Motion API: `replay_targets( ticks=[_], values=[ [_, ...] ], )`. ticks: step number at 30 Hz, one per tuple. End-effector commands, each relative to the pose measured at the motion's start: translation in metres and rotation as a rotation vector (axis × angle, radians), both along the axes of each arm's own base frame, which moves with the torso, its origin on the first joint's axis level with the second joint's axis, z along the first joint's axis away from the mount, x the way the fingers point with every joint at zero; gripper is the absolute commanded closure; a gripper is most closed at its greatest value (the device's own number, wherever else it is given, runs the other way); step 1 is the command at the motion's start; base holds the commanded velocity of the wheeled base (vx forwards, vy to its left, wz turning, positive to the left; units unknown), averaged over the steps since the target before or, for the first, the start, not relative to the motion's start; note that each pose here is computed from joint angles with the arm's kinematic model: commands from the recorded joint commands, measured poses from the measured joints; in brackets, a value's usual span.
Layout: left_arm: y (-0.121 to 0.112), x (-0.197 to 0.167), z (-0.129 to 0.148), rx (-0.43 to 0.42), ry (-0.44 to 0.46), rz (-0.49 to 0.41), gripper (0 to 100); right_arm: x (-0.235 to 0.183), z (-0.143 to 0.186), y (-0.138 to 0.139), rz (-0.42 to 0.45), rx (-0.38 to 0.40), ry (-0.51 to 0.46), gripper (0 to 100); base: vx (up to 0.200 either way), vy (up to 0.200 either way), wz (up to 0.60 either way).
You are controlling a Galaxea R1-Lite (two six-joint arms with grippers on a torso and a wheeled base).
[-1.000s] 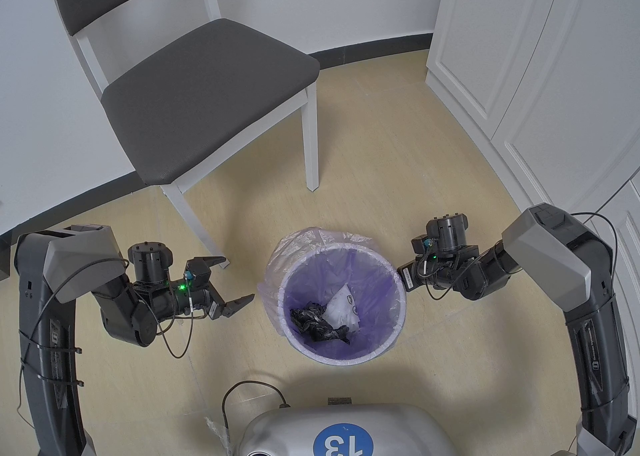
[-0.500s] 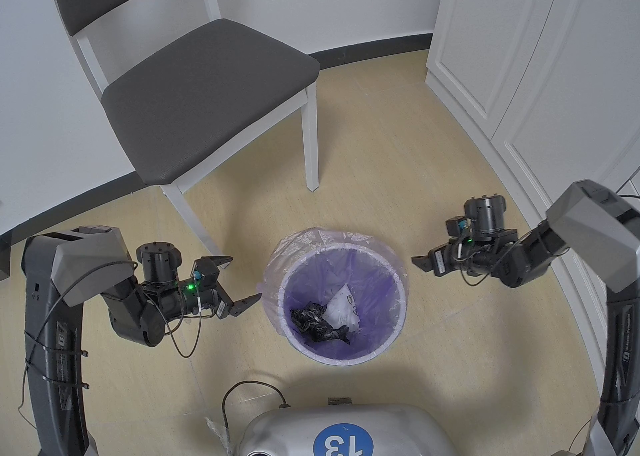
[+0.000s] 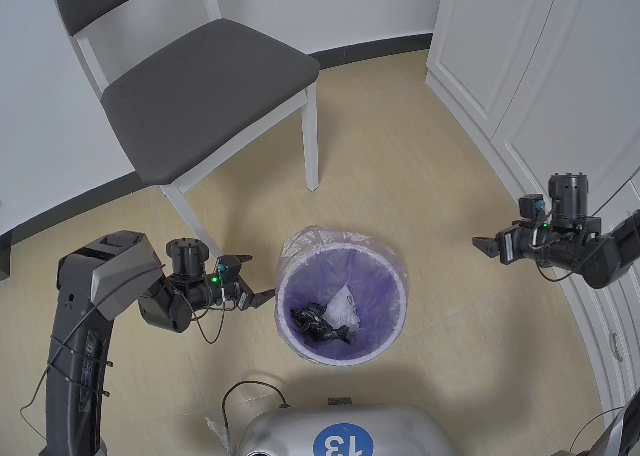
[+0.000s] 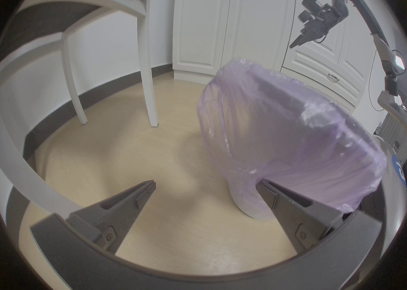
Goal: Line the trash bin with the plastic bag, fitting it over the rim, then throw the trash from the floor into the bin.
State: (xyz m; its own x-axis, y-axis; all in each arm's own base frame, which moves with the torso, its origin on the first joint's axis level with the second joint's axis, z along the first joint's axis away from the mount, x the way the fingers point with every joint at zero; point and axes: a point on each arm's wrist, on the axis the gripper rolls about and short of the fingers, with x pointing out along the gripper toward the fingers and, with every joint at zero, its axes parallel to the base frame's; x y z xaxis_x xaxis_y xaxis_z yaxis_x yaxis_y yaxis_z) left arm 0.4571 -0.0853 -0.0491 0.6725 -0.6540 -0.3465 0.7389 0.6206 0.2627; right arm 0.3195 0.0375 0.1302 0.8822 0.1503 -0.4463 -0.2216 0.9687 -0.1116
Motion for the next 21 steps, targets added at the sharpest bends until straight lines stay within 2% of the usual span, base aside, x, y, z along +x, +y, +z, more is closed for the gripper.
replay_targets(
  ticks=[1, 5, 8, 11, 15, 21],
  values=[
    [0.01, 0.002, -0.01, 0.004, -0.005, 0.019, 0, -0.023, 0.019, -0.005, 0.0, -0.011, -0.055, 0, 0.0, 0.0, 0.0],
    [0.028, -0.017, 0.019, -0.004, -0.095, 0.063, 0, -0.022, 0.017, -0.005, 0.002, -0.009, -0.051, 0, 0.0, 0.0, 0.0],
    [0.038, -0.043, 0.052, 0.004, -0.162, 0.102, 0, -0.024, 0.017, -0.004, 0.002, -0.007, -0.048, 0, 0.0, 0.0, 0.0],
    [0.045, -0.065, 0.075, 0.034, -0.195, 0.19, 0, -0.027, 0.014, -0.005, 0.0, -0.004, -0.038, 0, 0.0, 0.0, 0.0],
    [0.055, -0.089, 0.091, 0.068, -0.211, 0.256, 0, -0.037, 0.011, -0.006, -0.006, -0.002, -0.056, 0, 0.0, 0.0, 0.0],
    [0.057, -0.123, 0.105, 0.065, -0.275, 0.268, 0, -0.058, 0.009, -0.007, -0.035, -0.008, -0.114, 0, 0.0, 0.0, 0.0]
  ],
)
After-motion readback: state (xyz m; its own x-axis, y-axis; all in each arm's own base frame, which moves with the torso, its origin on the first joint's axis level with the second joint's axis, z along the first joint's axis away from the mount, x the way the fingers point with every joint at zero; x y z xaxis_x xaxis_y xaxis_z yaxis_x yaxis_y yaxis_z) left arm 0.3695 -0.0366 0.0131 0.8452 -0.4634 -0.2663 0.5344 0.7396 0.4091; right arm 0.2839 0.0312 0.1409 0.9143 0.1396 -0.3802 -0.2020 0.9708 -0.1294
